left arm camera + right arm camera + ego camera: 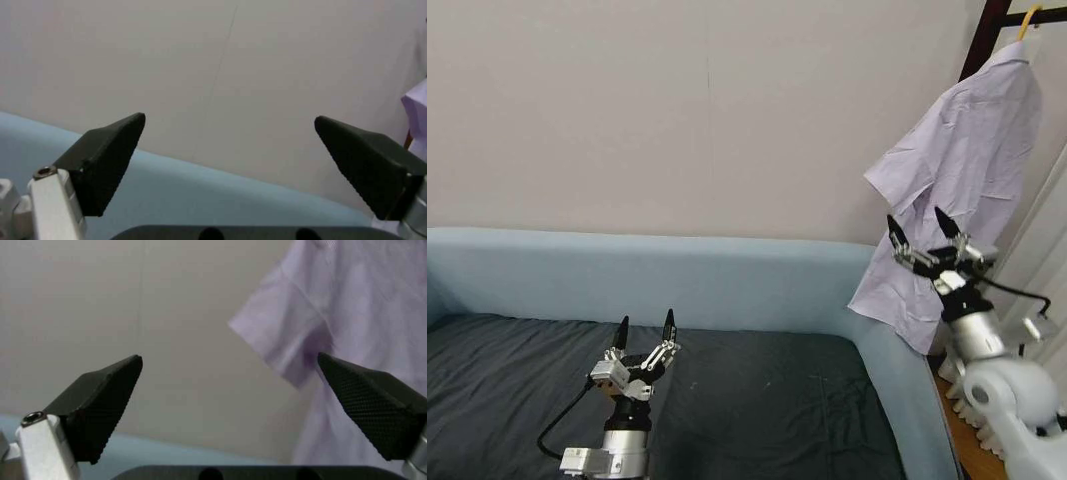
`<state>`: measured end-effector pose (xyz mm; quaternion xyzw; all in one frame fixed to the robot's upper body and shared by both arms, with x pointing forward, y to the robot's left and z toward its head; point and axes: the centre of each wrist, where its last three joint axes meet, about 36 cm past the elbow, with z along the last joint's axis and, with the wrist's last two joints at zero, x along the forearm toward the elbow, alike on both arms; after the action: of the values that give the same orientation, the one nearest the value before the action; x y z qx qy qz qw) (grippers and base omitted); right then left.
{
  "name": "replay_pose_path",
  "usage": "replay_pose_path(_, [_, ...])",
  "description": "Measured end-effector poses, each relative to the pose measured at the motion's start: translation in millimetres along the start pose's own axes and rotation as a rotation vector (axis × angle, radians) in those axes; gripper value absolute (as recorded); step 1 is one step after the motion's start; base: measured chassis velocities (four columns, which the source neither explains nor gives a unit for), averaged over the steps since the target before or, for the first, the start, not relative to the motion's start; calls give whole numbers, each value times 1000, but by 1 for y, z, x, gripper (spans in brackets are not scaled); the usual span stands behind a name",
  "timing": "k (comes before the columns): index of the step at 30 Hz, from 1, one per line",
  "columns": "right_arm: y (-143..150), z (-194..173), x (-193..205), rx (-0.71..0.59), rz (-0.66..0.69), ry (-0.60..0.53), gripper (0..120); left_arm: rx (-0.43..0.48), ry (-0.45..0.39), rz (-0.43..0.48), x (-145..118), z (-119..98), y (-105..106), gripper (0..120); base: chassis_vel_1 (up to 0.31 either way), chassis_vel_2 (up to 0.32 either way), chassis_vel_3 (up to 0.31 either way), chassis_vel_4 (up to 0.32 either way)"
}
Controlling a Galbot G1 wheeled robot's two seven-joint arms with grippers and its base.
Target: Pick up the clothes from the sofa and hang them on the clothes hanger.
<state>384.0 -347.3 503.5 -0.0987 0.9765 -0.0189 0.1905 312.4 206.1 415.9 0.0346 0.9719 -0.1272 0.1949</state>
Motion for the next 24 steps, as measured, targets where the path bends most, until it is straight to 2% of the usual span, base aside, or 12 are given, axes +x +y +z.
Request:
replay_pose_path(2, [13,-5,44,51,111,124,100,-88,-5,-34,9,0,0,100,0,0,0,0])
replay_pose_path(4, [25,-5,70,77,163,165,100,-126,2,-64,18,4,0,100,0,0,0,0])
replay_pose_path(6, [31,-3,81,86,178,173,100,-129,21,-92,24,5,-2,100,0,0,0,0])
replay_pose_path(10, [64,10,119,85,232,218,100,-101,106,-144,46,8,-14,100,0,0,0,0])
replay_pose_path(16, [90,17,137,70,262,236,100,-111,148,-132,57,6,-17,100,0,0,0,0])
replay_pose_path(24, [95,21,141,55,253,243,100,-100,153,-103,60,1,-15,100,0,0,0,0])
